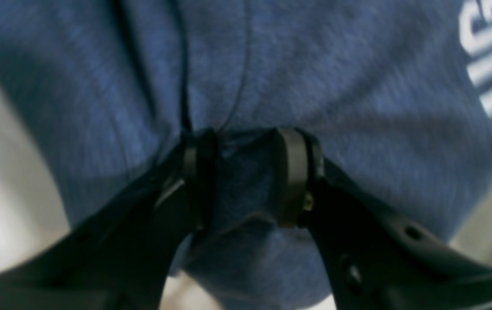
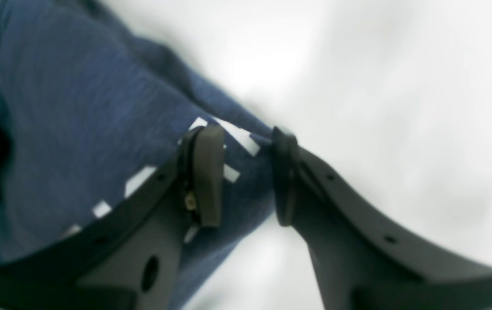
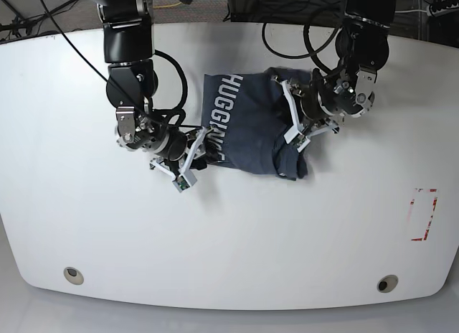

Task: Fold the T-shirt properly
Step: 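Rotate the folded shirt with both grippers, turning the printed text upright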

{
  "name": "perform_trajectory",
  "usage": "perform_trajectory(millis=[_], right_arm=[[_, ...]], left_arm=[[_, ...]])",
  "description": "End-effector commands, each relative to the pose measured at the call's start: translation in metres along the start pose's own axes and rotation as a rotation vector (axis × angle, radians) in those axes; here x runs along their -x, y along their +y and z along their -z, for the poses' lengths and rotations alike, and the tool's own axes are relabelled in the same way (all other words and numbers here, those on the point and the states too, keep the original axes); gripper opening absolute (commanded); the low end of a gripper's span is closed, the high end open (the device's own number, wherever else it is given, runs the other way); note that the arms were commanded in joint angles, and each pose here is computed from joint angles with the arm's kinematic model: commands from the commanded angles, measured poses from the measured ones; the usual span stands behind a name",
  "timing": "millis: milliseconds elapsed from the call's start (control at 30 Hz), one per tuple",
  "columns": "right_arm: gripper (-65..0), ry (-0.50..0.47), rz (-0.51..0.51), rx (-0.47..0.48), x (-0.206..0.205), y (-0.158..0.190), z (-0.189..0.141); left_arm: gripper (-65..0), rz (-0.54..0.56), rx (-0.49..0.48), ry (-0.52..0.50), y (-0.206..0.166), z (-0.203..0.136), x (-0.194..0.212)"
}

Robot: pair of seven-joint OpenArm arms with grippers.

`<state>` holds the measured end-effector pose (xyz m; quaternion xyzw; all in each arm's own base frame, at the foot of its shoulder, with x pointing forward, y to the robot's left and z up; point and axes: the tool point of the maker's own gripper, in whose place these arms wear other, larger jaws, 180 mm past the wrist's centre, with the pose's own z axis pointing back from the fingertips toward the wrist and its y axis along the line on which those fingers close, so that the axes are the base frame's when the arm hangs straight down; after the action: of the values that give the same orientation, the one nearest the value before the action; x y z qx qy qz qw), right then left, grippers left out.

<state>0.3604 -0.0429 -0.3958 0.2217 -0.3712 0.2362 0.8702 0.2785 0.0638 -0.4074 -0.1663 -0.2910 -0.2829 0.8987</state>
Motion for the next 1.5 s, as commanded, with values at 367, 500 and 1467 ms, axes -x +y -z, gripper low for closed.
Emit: perform_trajectory(millis=[367,500,1467], right_arm=[[-47.6,-0.004,-0.080,0.041,0.032,0.020,-0.019],[-47.6,-0.010,-0.117,-0.034,0.035,0.065,-0.016],[-47.7,-0.105,-0.190,-0.041,-0.026,0.106,-0.033]], left_arm=[[-44.0,0.098,-0.188,-0.008,0.086,-0.025,-0.048],[-44.0,0.090,-0.232,0.008,0.111,-0.030,-0.051],[-24.9,-0.195,-0.304,-0.229,0.068,-0.068,-0.048]])
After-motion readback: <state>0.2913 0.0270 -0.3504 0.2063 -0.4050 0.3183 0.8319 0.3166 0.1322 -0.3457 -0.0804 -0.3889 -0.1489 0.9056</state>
